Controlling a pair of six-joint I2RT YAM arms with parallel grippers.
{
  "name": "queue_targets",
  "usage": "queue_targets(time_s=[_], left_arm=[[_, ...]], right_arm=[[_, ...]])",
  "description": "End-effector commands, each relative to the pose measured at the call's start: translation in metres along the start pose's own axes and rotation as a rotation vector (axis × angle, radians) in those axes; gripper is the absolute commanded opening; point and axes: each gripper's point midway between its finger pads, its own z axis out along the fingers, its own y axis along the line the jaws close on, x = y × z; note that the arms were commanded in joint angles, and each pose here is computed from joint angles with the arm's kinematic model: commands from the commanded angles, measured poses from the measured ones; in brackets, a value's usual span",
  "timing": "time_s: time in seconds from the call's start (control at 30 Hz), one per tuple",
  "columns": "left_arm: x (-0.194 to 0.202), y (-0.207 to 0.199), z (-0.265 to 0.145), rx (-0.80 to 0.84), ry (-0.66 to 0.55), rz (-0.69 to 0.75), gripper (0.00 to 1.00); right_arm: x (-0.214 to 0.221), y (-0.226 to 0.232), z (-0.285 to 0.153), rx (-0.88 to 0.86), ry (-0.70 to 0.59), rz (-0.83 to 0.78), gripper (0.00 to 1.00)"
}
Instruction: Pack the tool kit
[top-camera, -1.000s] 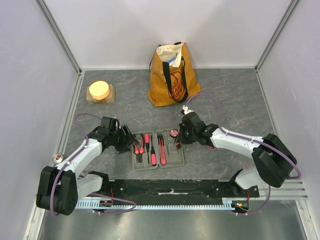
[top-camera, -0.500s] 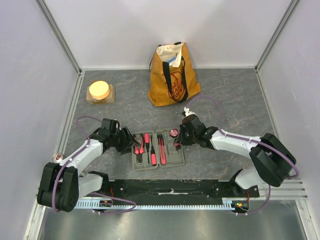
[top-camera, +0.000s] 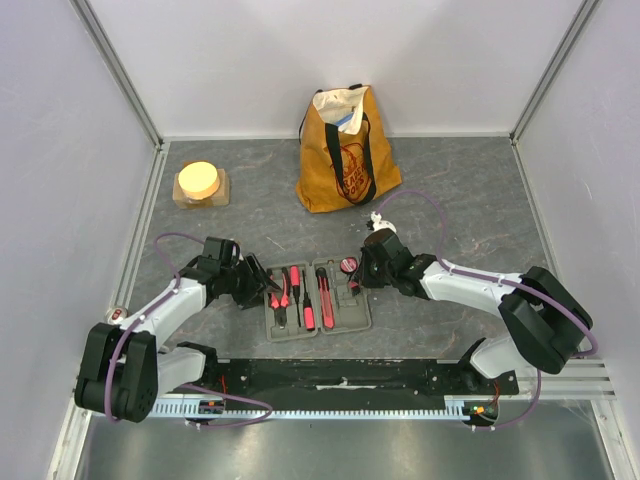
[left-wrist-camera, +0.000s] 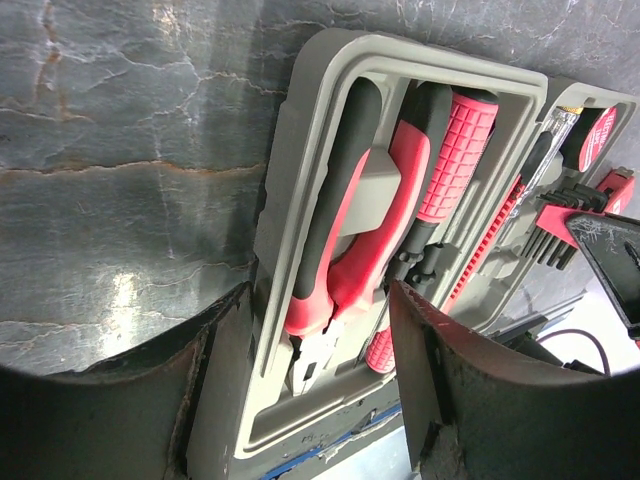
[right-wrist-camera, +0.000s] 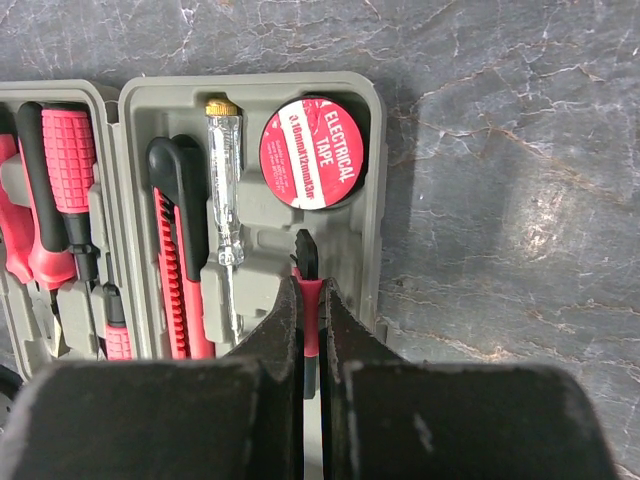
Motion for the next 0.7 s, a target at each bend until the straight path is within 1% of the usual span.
queue_targets(time_s=[0.0,0.27,0.47,0.6,0.67], left_arm=[[0.000,-0.011,0.001,0.051,0.014,-0.012,0.62],[0.002,-0.013,0.005,0.059,0.049,-0.004,0.59],[0.002,-0.011,0.008,0.046,0.061,-0.006,0.58],[0.002,-0.008,0.010,0.021,0.074,-0.020,0.57],[0.001,-0.006,0.011,0.012,0.072,-0.026,0.56]], right_arm=[[-0.005,0.011,0.003,-0.045,-0.030,0.005,0.00],[0.019,0.000,0.011,-0.016,0.040,-0.036,0.01],[0.023,-0.002,0.012,-0.006,0.054,-0.047,0.02],[0.026,-0.002,0.011,0.003,0.078,-0.042,0.09],[0.025,-0.005,0.010,0.025,0.078,-0.035,0.17]])
